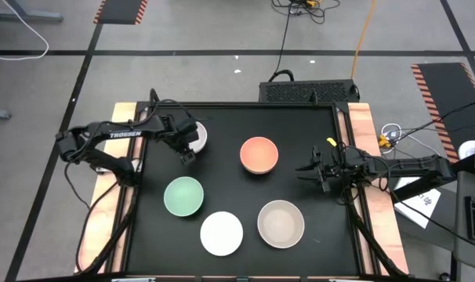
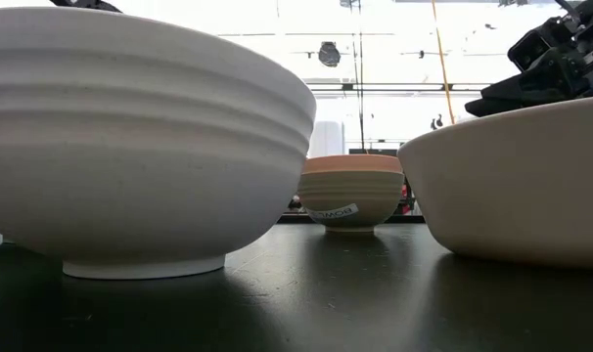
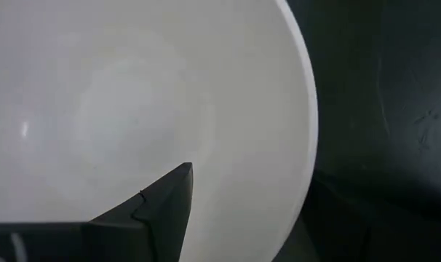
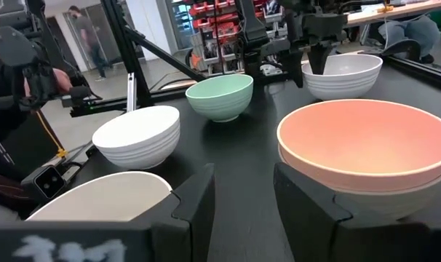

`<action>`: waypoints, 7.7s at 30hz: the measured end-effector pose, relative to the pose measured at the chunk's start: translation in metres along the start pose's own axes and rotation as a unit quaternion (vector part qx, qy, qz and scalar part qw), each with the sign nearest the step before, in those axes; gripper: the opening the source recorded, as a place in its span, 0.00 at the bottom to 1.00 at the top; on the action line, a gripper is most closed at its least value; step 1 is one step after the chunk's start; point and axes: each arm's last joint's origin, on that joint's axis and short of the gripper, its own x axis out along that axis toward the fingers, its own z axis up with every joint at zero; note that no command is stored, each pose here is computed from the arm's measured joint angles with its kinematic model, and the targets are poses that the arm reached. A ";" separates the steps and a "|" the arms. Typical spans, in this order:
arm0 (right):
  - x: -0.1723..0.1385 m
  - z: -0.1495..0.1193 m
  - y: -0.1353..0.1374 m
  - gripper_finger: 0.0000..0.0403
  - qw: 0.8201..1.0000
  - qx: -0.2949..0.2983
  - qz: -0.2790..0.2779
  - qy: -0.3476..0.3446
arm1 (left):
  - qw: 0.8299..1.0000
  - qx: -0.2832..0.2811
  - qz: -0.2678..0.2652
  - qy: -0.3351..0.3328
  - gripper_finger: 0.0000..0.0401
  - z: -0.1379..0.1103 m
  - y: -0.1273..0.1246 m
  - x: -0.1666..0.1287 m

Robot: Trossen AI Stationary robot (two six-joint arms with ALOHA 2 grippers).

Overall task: Nest bowls inside each other
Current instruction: Stack the top left white bowl on top of the light orange bowl

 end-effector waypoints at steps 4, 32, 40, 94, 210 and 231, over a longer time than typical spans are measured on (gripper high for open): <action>0.000 0.000 0.000 0.33 1.000 0.000 0.000 0.000 | 1.000 0.009 0.001 0.008 0.57 0.000 0.000 0.003; 0.000 -0.001 0.000 0.33 1.000 0.000 -0.001 0.005 | 0.990 0.110 0.022 -0.084 0.00 0.028 -0.022 -0.015; 0.000 -0.002 0.000 0.33 1.000 0.000 -0.002 0.009 | 0.973 0.164 0.015 -0.163 0.00 0.059 -0.053 -0.051; 0.001 -0.001 0.011 0.33 0.999 0.007 0.049 0.003 | 0.822 0.292 -0.083 -0.482 0.00 0.015 -0.129 -0.123; 0.002 -0.005 0.010 0.33 0.999 -0.002 0.044 0.019 | 0.941 0.338 -0.021 -0.008 0.00 0.156 -0.199 0.025; 0.002 -0.005 0.010 0.33 0.999 -0.004 0.043 0.022 | 0.944 0.329 -0.028 -0.003 0.19 0.157 -0.196 0.033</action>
